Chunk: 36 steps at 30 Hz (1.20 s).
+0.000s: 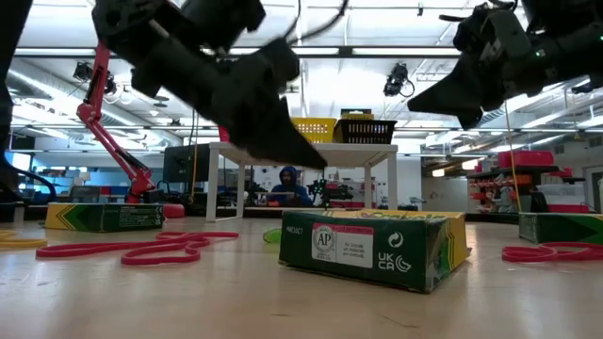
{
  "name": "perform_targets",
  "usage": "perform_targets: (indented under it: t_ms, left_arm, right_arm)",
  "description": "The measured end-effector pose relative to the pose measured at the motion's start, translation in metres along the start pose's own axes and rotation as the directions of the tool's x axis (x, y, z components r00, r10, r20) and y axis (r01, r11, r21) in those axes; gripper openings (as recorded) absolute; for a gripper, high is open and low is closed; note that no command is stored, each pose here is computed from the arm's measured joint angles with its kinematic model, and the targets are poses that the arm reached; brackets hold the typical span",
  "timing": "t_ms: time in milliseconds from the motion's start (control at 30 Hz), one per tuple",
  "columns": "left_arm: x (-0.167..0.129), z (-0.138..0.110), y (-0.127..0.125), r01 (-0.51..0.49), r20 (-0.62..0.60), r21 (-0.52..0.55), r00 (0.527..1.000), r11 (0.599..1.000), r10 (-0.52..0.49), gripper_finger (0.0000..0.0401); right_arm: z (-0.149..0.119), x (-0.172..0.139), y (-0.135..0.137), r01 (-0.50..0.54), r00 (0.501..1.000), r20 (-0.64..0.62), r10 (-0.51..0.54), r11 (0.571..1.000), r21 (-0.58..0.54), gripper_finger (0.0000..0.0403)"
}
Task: Pick & Place Office Desk Supplies
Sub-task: Put the yellow rubber band into the red bin on the shelf
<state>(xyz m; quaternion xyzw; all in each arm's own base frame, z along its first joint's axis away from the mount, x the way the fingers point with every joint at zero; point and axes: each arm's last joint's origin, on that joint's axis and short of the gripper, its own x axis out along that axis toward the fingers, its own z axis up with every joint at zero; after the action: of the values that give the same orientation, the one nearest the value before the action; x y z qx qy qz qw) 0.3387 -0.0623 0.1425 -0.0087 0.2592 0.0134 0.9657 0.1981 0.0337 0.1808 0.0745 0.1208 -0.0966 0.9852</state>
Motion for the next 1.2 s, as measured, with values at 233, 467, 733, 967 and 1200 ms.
perform_targets:
  t_ms: [233, 467, 733, 967, 1200]
  left_arm:
    - [0.005, -0.012, -0.014, 0.031, -0.039, -0.032, 0.999, 0.999, -0.032, 0.0067]
    - [0.000, -0.012, -0.025, 0.035, -0.035, -0.028, 0.999, 0.999, -0.036, 0.0103]
    - [0.000, -0.014, -0.026, 0.037, -0.058, -0.072, 0.997, 0.997, -0.041, 0.0159]
    - [0.012, -0.026, -0.025, 0.003, -0.106, -0.042, 0.994, 0.999, -0.008, 0.0180]
    - [0.018, -0.026, -0.016, -0.098, -0.162, -0.017, 0.982, 0.995, 0.094, 0.0158]
  right_arm:
    - [-0.008, -0.002, -0.003, 0.021, 1.000, -0.013, -0.022, 1.000, -0.005, 0.0005]
    - [-0.006, -0.002, -0.003, 0.022, 1.000, 0.008, -0.022, 1.000, -0.002, 0.0005]
    - [-0.006, -0.002, -0.003, 0.022, 1.000, 0.008, -0.022, 1.000, -0.002, 0.0005]
    - [-0.005, -0.002, -0.003, 0.021, 1.000, 0.014, -0.021, 1.000, 0.000, 0.0005]
    - [-0.004, -0.002, -0.003, 0.018, 1.000, 0.023, -0.019, 1.000, 0.004, 0.0005]
